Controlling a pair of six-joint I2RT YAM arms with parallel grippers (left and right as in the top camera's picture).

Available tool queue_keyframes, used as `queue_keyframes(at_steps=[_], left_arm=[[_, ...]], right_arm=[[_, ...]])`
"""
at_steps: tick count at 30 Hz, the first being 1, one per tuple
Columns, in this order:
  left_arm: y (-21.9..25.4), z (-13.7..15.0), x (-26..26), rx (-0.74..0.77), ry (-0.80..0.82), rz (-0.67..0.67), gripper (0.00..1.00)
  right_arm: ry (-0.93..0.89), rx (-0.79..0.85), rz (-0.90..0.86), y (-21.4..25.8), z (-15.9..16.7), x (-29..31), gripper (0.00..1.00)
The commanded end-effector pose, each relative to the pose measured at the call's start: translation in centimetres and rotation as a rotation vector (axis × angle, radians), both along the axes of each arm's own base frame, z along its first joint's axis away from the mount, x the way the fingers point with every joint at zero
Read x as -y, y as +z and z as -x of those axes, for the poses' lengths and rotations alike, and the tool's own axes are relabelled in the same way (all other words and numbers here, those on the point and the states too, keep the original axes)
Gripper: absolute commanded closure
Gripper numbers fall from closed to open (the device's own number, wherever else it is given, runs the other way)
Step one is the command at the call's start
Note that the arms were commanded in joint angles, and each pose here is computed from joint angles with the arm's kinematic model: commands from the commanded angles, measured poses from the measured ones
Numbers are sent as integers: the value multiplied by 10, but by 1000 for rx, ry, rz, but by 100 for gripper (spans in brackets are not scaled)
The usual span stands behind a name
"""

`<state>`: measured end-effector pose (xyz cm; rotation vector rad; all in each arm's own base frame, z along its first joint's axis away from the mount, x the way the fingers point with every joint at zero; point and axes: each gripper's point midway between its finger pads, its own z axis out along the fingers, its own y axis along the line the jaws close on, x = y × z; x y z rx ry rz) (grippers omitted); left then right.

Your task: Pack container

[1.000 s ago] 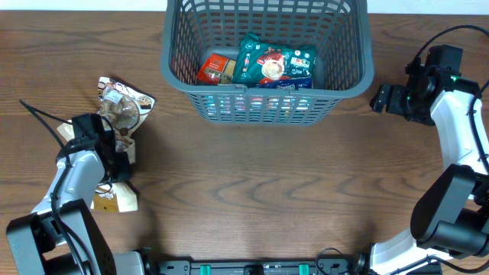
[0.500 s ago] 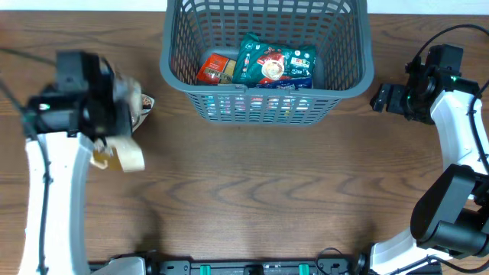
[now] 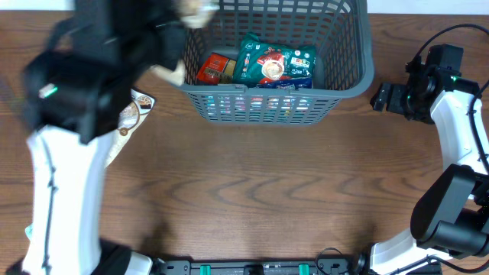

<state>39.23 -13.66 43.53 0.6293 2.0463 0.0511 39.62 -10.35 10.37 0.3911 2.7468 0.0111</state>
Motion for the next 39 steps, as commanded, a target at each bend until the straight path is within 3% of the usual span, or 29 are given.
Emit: queue_keyframes(at_steps=[1,7,13,15,17,20,22,24,29,30,31,33,36,39], left_arm=[[-14,-21,39,70,-215,-250,95],[-56,-64,89,90,-369,-334,94],[-159,-83,102,-162,-428,-394,94],[-191,-80,101,-259,-442,-421,86],[-213,-76,99,-328,-452,-439,67],[-222,-71,99,-363,-460,-449,57],[-214,-70,99,-347,-460,-447,30],[-200,-68,95,-316,-439,-460,24],[-137,-49,74,-203,-365,-497,21],[-120,-42,71,-170,-357,-482,6],[-102,-35,67,-135,-339,-456,1],[-71,-21,57,-84,-283,-399,1],[-27,-4,16,-26,-79,-276,1],[-8,21,-37,-42,66,-216,1]], right_arm=[[19,8,0,3,0,-4,1],[23,-11,-5,2,5,-5,1],[29,-25,-7,0,8,-6,1],[30,-33,-8,0,10,-6,1],[36,-40,-8,-1,11,-7,1],[36,-48,-10,-1,13,-7,1],[36,-50,-11,-2,14,-7,1],[36,-50,-11,-2,14,-7,1],[36,-49,-11,-1,14,-7,1],[36,-48,-10,-1,13,-7,1],[36,-46,-10,-1,13,-7,1],[36,-45,-9,-1,13,-7,1],[36,-46,-9,-1,13,-7,1],[36,-44,-9,-1,12,-7,1]])
